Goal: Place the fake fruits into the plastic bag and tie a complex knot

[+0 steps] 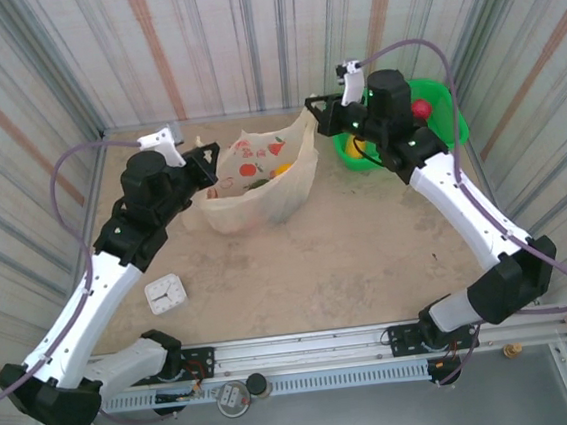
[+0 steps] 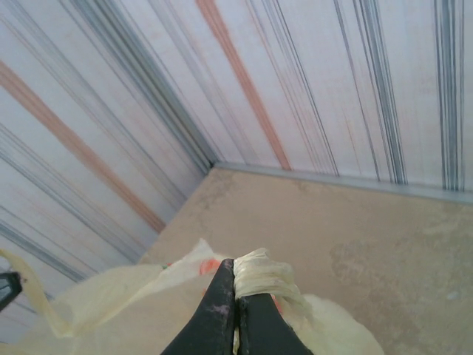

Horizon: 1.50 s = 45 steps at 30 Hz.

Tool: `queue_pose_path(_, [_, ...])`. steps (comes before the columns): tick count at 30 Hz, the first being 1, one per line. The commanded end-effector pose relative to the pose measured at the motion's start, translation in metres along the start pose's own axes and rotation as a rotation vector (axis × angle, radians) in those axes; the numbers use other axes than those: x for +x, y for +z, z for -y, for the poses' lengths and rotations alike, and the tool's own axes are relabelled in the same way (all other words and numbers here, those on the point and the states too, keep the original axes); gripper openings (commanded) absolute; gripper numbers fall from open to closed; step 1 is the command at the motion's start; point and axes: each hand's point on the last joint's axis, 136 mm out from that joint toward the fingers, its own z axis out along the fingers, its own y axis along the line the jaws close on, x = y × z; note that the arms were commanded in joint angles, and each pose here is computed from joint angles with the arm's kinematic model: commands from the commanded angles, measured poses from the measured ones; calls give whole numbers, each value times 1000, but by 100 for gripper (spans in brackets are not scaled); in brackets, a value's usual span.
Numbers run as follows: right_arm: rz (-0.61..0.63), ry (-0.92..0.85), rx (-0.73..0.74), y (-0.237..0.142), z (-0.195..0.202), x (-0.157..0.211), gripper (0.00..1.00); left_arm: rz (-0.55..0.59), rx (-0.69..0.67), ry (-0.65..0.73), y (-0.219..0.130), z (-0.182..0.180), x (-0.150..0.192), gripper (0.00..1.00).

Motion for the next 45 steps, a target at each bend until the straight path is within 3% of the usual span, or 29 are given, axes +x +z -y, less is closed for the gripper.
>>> queue_pose_path(1, [41, -50, -50, -34, -25, -30, 0, 101, 59, 8, -23, 24, -36, 0])
queue_pose_path(5, [25, -43, -43, -50, -16, -25, 0, 125, 89, -46, -28, 27, -39, 0])
queue_pose_path(14, [27, -6, -74, -71, -10, 16, 0, -34, 208, -188, -11, 33, 8, 0])
queue_pose_path(20, [50, -79, -179, -78, -44, 18, 0, -44, 268, -134, -18, 58, 10, 0])
queue_pose_path(25, [89, -112, -173, -83, -55, -9, 0, -43, 302, -76, -25, 81, 4, 0])
queue_pose_path(30, [144, -126, -166, -87, -57, -35, 0, -9, 301, -17, -31, 87, -3, 0])
queue_pose_path(34, [123, -107, -166, -81, -46, -31, 0, 0, 288, 48, -31, 86, -2, 0])
queue_pose_path(38, [113, -88, -177, -75, -37, -21, 0, -33, 281, 148, -27, 84, 8, 13])
queue_pose_path(45, [137, -77, -163, -79, -25, -29, 0, -92, 320, 297, -33, 86, 26, 48])
